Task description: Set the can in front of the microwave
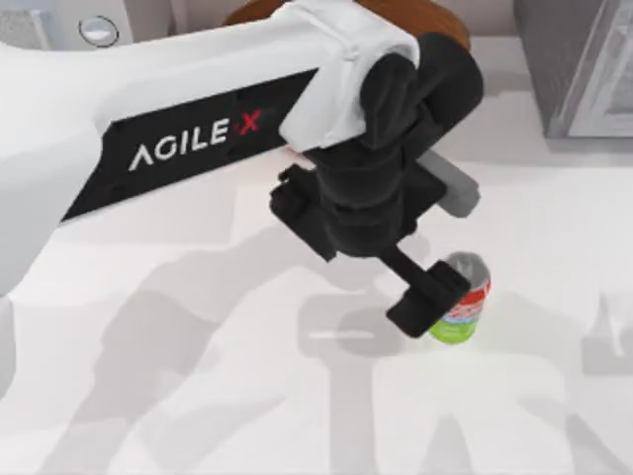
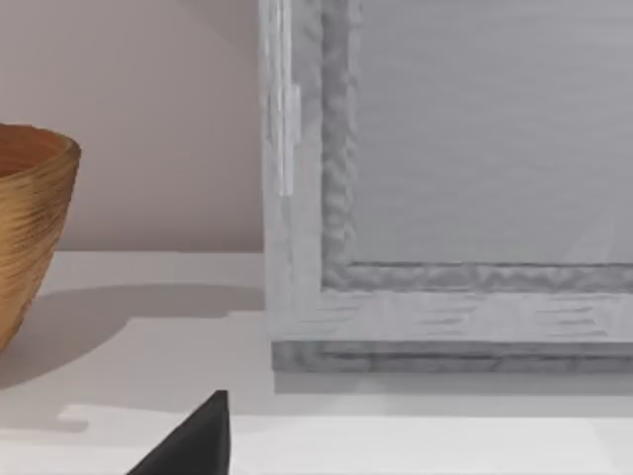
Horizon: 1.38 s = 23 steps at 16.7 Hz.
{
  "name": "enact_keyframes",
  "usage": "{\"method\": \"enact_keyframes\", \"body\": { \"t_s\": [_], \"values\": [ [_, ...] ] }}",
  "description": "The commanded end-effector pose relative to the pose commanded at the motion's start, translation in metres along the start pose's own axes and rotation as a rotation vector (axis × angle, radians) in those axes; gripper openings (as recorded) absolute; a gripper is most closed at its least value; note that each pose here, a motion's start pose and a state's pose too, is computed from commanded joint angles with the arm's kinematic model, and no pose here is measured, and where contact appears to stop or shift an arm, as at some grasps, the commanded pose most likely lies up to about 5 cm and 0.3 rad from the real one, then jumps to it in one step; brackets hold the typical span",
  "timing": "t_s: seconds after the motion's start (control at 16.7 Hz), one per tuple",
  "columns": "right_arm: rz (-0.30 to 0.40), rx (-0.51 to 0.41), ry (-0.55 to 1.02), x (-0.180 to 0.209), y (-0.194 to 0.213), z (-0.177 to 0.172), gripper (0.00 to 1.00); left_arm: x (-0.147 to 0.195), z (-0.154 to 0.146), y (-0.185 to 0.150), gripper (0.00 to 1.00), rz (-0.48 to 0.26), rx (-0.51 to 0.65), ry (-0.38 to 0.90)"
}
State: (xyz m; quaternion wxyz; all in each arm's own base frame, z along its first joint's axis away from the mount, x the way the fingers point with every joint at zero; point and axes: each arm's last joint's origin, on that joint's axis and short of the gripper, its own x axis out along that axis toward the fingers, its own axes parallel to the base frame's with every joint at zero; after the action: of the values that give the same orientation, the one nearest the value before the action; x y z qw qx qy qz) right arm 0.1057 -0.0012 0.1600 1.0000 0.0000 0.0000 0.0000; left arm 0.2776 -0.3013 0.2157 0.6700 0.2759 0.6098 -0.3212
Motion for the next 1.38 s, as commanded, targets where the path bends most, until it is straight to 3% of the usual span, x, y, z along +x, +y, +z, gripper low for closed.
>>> {"method": "enact_keyframes", "body": {
  "t_s": [0.24, 0.54, 1.14, 1.38],
  "values": [
    [0.000, 0.000, 0.000, 0.000, 0.000, 0.000, 1.00, 0.008, 0.045, -0.025, 1.00, 0.004, -0.001, 0.039],
    [0.000, 0.000, 0.000, 0.000, 0.000, 0.000, 1.00, 0.012, 0.074, -0.039, 1.00, 0.022, -0.043, 0.029],
    [0.000, 0.000, 0.000, 0.000, 0.000, 0.000, 1.00, 0.006, 0.080, -0.037, 1.00, 0.027, -0.070, 0.002],
    [0.000, 0.000, 0.000, 0.000, 0.000, 0.000, 1.00, 0.030, 0.082, -0.038, 1.00, 0.027, -0.066, 0.005]
  ]
}}
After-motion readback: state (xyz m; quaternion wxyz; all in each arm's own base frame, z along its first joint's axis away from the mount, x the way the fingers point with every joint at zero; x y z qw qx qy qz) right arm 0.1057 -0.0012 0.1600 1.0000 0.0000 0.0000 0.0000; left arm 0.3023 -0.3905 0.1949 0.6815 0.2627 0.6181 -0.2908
